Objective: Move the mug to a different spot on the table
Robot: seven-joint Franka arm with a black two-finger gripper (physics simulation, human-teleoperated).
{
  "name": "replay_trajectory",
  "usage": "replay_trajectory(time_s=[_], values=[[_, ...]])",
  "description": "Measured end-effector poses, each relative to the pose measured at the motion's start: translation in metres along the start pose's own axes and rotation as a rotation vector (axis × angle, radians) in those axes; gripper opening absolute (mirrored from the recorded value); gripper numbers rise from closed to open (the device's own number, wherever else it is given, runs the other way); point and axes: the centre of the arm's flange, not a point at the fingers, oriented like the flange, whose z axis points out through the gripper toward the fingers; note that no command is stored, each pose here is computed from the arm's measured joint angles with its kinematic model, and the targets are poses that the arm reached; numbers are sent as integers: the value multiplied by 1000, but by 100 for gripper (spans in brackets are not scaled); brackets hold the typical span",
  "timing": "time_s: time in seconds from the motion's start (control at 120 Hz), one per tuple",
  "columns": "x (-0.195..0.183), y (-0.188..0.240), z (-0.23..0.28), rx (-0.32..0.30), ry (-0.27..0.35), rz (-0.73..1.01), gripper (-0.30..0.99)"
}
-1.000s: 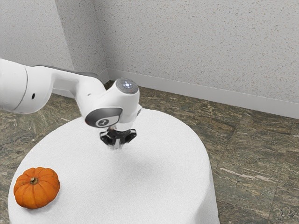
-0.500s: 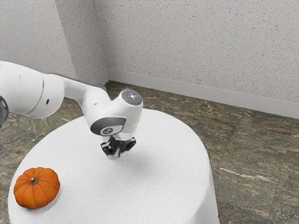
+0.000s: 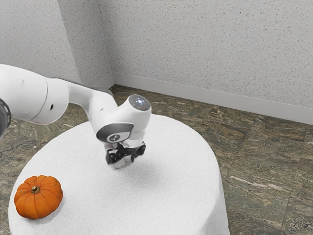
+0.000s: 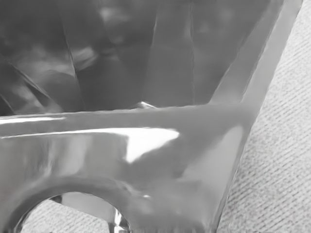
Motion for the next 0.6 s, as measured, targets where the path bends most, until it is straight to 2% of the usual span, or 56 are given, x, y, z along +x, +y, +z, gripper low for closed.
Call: replay_trajectory(time_s=[0.192,0.475,0.6], values=[[-9,13,-5,-17,3,5,63],[-17,24,-10,-32,5,8,68],[-15,33,-32,-74,-30,-37,68]])
